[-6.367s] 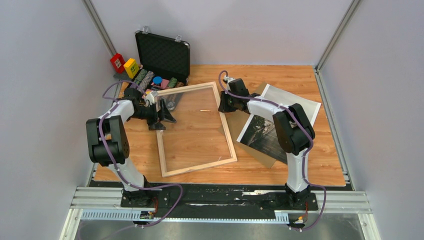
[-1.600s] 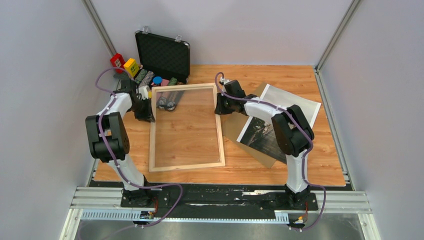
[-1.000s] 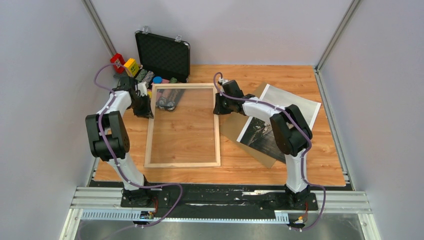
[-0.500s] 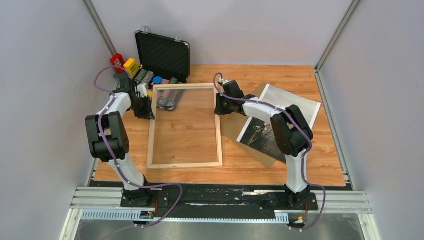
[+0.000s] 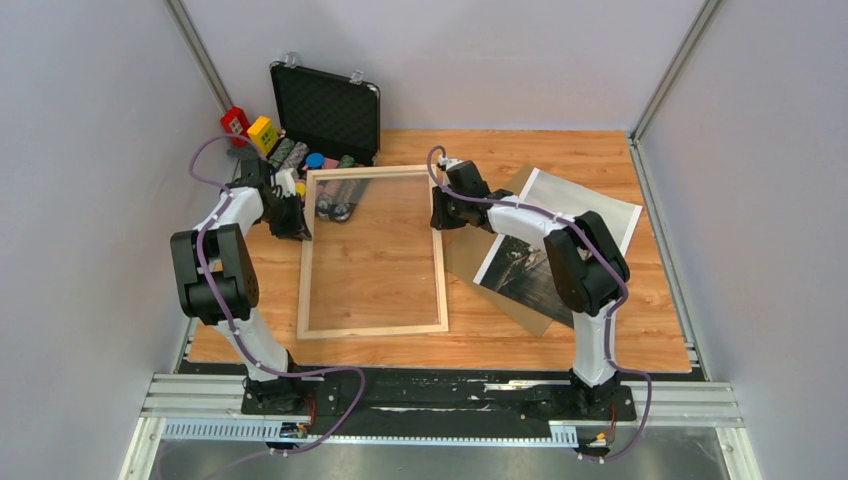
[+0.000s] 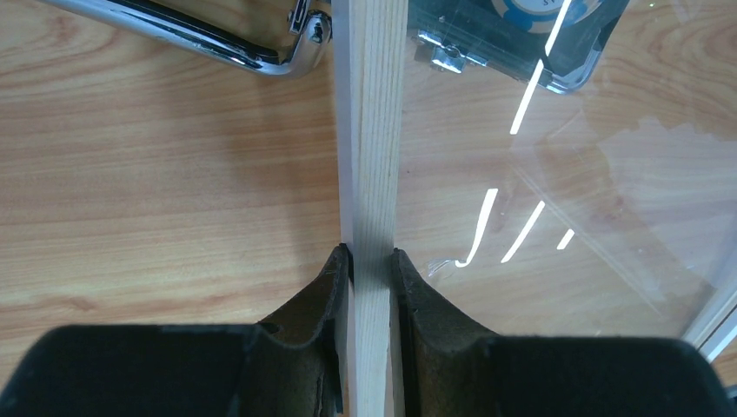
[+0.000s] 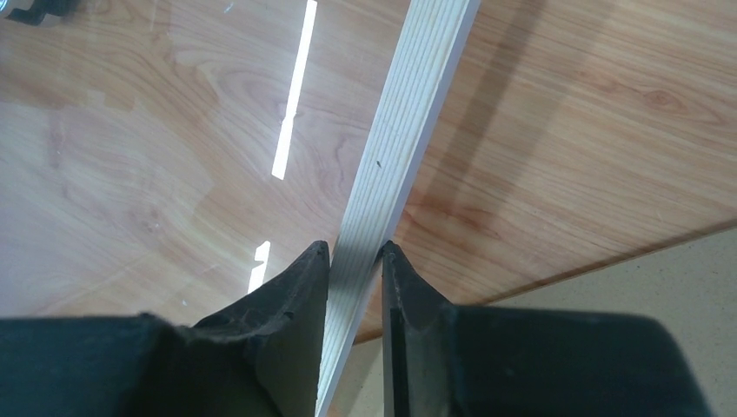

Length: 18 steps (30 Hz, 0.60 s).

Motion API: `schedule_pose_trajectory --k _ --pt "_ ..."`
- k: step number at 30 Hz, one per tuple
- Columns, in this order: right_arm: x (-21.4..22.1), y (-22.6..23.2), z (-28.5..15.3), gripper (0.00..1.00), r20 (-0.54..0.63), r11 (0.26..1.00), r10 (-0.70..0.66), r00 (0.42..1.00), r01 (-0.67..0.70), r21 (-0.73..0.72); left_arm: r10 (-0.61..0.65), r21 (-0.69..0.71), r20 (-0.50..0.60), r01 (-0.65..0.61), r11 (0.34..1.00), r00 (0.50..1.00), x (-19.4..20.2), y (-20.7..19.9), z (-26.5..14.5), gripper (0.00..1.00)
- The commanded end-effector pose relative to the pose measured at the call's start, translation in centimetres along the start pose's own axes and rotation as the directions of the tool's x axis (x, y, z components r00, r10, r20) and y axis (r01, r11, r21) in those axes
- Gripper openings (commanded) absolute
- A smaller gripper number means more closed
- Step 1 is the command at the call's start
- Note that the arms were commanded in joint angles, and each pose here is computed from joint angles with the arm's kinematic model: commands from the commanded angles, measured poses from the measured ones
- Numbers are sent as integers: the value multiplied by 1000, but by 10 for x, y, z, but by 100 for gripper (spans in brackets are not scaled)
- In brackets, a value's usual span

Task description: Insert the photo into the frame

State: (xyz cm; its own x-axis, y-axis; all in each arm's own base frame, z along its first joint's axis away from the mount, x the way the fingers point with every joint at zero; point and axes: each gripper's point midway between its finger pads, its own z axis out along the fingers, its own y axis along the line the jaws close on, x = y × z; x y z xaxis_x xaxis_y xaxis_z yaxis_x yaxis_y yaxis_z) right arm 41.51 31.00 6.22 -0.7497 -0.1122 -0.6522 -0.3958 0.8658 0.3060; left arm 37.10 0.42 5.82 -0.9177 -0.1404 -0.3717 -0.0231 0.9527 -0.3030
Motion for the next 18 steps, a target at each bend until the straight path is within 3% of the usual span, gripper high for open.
schedule_pose_trajectory --k 1,18 --pt "-21 42 -16 28 75 989 -64 995 73 -129 12 83 74 -18 996 997 -16 -25 -12 16" --pt "-34 42 -26 52 114 991 -65 991 78 -108 33 52 102 -38 998 994 -20 -23 -25 50"
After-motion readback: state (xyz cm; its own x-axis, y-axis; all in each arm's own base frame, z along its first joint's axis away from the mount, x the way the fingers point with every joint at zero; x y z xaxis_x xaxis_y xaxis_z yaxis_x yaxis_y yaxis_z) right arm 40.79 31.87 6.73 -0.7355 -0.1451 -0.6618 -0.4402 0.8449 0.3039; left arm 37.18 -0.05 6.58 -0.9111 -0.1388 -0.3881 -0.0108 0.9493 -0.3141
